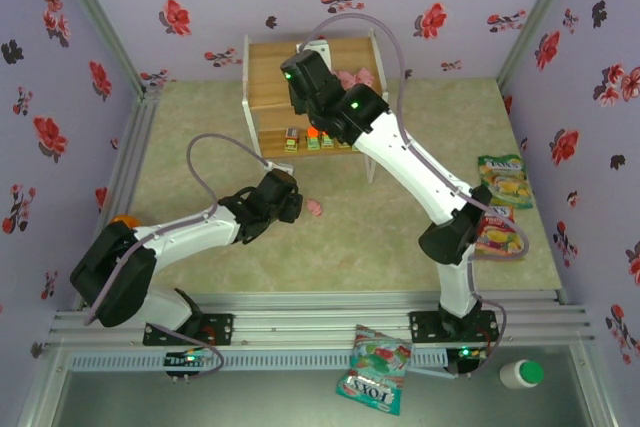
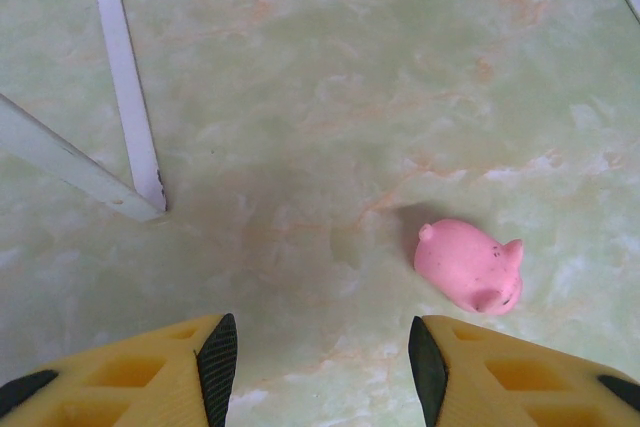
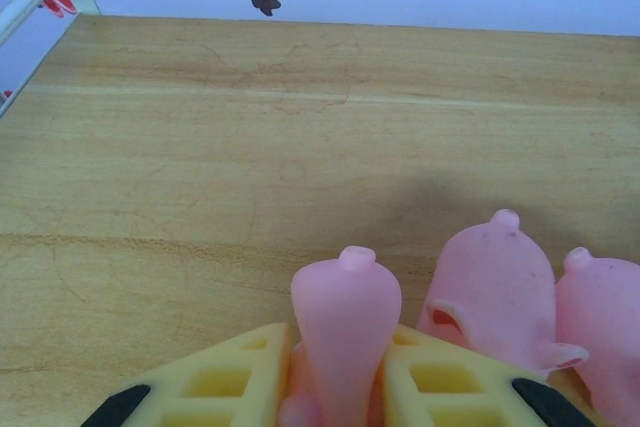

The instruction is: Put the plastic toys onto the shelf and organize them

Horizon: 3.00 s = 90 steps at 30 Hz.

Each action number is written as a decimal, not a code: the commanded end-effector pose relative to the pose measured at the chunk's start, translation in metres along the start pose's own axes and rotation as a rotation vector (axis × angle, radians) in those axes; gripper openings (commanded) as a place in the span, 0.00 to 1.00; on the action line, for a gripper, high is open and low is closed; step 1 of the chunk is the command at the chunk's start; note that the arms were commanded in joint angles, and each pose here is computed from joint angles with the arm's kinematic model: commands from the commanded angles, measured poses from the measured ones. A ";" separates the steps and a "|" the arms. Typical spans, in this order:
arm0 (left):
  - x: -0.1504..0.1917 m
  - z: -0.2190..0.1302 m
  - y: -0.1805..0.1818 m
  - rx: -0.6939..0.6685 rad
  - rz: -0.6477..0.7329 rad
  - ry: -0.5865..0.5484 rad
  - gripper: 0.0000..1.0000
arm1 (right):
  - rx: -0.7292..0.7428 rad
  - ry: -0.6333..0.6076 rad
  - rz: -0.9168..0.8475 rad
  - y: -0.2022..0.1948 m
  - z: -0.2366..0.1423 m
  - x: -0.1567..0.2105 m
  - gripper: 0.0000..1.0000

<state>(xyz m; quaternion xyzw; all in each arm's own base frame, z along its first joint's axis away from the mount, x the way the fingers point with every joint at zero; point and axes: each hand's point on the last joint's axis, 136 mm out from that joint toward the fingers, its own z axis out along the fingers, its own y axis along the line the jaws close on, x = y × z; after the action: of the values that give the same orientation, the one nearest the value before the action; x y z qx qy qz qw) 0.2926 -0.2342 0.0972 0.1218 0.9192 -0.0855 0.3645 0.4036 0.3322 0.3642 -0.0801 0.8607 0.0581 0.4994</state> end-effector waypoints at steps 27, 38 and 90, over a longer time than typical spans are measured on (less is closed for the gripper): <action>-0.008 -0.001 -0.008 0.022 0.020 -0.011 0.54 | -0.010 0.009 -0.025 -0.003 0.001 -0.007 0.35; -0.008 -0.001 -0.008 0.021 0.019 -0.009 0.53 | -0.034 0.013 -0.028 0.002 -0.002 -0.006 0.33; -0.008 -0.001 -0.008 0.020 0.019 -0.008 0.53 | -0.038 -0.057 -0.094 0.004 -0.057 -0.019 0.48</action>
<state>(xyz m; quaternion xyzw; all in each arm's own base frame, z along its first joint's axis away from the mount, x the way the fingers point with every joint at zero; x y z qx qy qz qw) 0.2923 -0.2354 0.0975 0.1228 0.9193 -0.0884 0.3633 0.3766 0.3485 0.3765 -0.1375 0.8560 0.0604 0.4946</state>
